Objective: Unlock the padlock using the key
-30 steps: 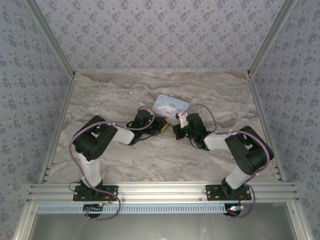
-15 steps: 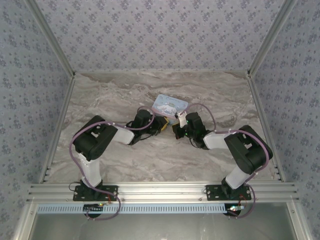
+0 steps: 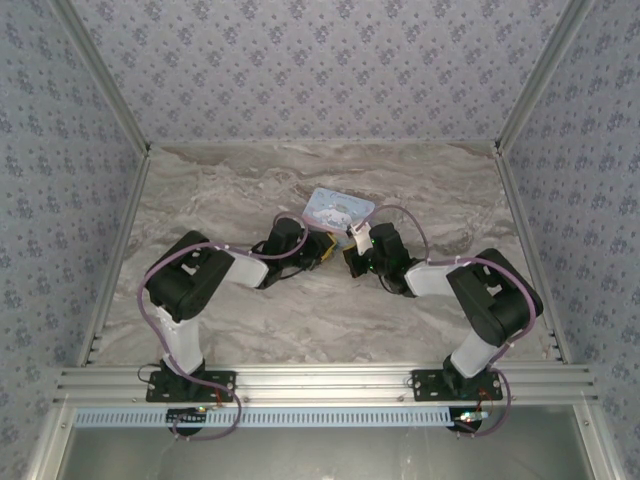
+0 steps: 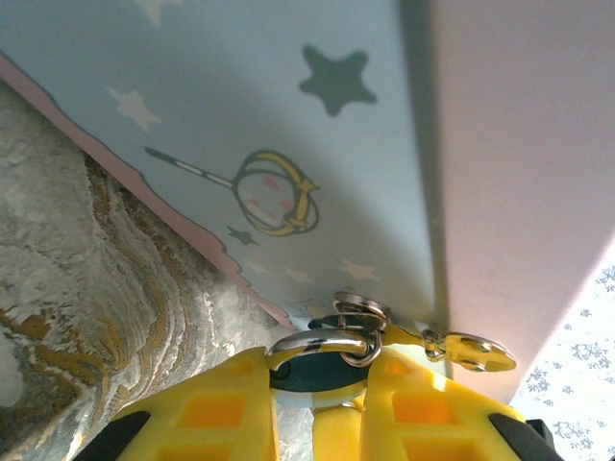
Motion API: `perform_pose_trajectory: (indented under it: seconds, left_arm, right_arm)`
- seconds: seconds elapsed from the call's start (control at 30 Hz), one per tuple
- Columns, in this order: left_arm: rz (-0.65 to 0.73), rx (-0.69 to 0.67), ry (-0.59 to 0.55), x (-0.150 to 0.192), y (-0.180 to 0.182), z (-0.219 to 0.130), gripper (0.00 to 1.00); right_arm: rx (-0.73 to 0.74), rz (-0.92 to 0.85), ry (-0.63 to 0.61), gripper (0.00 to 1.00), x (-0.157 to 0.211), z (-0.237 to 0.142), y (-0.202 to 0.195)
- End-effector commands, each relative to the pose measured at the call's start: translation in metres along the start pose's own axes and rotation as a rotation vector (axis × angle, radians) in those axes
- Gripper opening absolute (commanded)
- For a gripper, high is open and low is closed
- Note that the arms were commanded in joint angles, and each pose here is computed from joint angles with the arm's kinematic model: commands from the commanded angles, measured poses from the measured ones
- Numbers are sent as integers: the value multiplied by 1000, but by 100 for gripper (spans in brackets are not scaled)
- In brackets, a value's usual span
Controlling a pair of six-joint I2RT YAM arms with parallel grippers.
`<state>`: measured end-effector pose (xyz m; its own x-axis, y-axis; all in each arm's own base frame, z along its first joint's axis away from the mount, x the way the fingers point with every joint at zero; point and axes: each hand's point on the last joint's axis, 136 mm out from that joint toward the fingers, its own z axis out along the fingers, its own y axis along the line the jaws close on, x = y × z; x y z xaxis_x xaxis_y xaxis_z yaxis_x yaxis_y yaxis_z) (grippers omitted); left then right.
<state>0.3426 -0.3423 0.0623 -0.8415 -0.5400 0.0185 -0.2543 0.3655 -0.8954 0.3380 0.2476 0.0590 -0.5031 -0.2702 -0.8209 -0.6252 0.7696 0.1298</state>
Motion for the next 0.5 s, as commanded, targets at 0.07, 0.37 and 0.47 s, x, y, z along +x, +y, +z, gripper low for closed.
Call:
perform_pose_trajectory:
  seconds: [0.07,0.37,0.47]
  left_arm:
    - [17,41,155,36,-25,-3,20]
    - [8,37,155,35,-21,-1,20]
    - [10,40,155,36,-23,-2,20]
  right_arm:
    - [-46,-29,-144,1,-43,-1,7]
    - [-241,112,-145,0,-52,-6,15]
    - [-244,127,-132,0,-50,-3,14]
